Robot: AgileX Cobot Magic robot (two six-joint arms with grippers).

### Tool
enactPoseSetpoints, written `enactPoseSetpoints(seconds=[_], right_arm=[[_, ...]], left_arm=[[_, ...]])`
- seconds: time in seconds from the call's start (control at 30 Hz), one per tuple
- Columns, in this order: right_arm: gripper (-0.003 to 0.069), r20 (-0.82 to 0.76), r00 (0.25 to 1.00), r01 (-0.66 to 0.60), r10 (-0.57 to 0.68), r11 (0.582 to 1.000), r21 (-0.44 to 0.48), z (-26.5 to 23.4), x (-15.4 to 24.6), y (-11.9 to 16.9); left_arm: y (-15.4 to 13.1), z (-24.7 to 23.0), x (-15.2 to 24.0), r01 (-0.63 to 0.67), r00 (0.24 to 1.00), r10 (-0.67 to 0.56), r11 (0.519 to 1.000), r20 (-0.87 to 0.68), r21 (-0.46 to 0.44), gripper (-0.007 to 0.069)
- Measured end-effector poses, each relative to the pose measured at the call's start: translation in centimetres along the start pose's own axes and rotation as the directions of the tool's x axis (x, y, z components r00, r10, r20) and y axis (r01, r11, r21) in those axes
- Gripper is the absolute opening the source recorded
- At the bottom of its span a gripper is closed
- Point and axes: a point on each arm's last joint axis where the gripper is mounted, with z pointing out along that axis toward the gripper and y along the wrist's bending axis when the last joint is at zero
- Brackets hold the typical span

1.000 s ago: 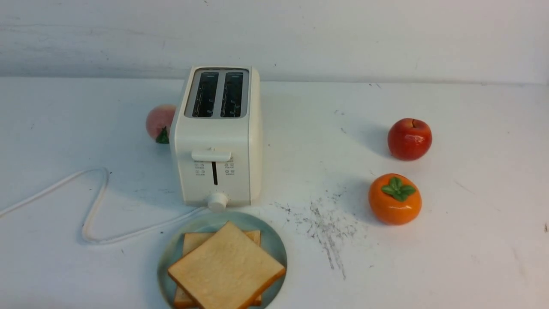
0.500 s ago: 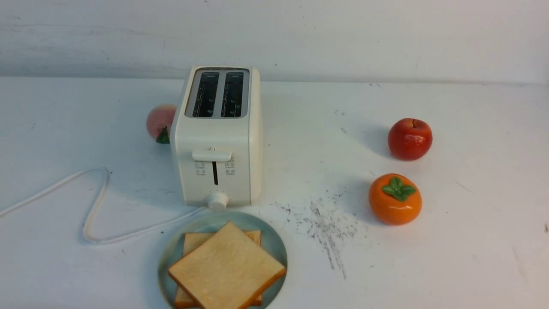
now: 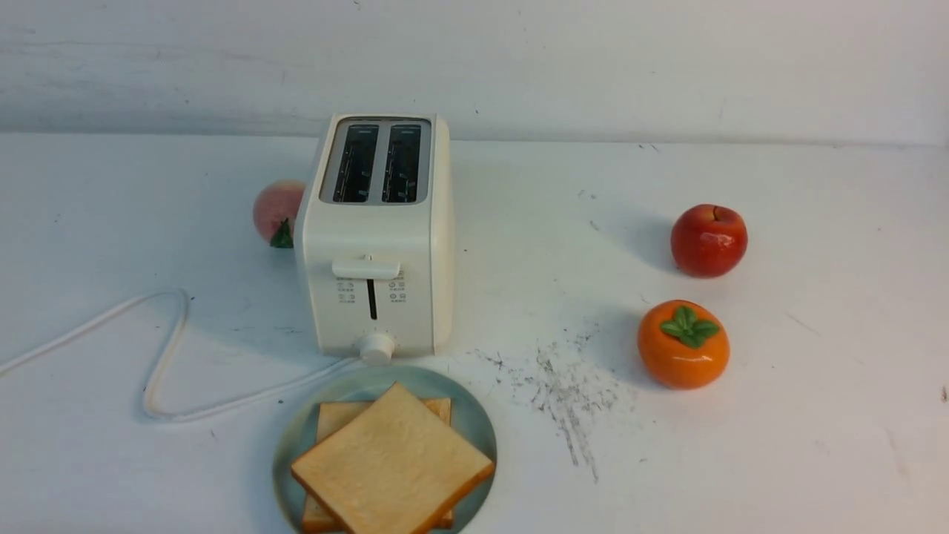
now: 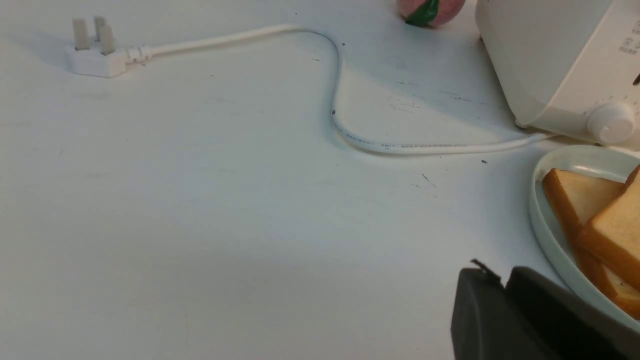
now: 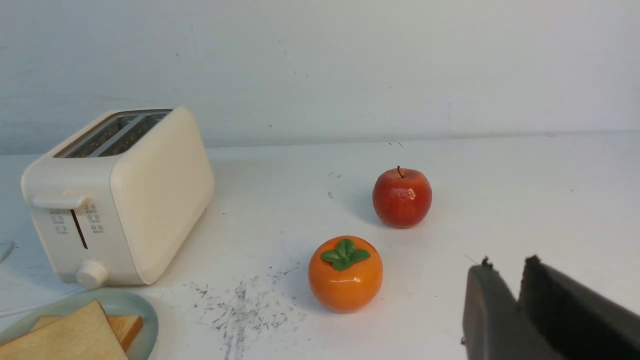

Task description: Take toasted bread from bread machine on white table place on plate.

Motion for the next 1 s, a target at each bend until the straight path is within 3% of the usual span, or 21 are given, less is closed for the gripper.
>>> enactPoseSetpoints(seconds=[0.2, 0.4, 0.63, 1.0], right_arm=[[0.0108, -0.046, 0.996, 0.08, -0.075, 0.991, 0.107, 1.4, 2.2, -1.4], [0.0113, -0.141, 0.989, -0.007, 0.036, 0.98, 0.2, 3.7, 7.8, -3.1], [0.012, -0.223, 0.974, -0.004, 0.037, 0.989, 0.148, 4.9, 12.3, -3.4], [0.0132, -0.217, 0.975, -0.009, 0.037, 0.991, 0.131, 4.9, 12.3, -3.3]], left_arm=[[0.0, 0.0, 0.0, 0.0, 1.0, 0.0, 1.0, -0.001, 0.0, 0.0073], [0.0, 0.0, 0.0, 0.0, 1.0, 0.0, 1.0, -0.001, 0.0, 0.0076], [0.0, 0.0, 0.0, 0.0, 1.0, 0.0, 1.0, -0.002, -0.001, 0.0087], [0.0, 0.0, 0.1, 0.0, 1.0, 0.0, 1.0, -0.005, -0.002, 0.0091]])
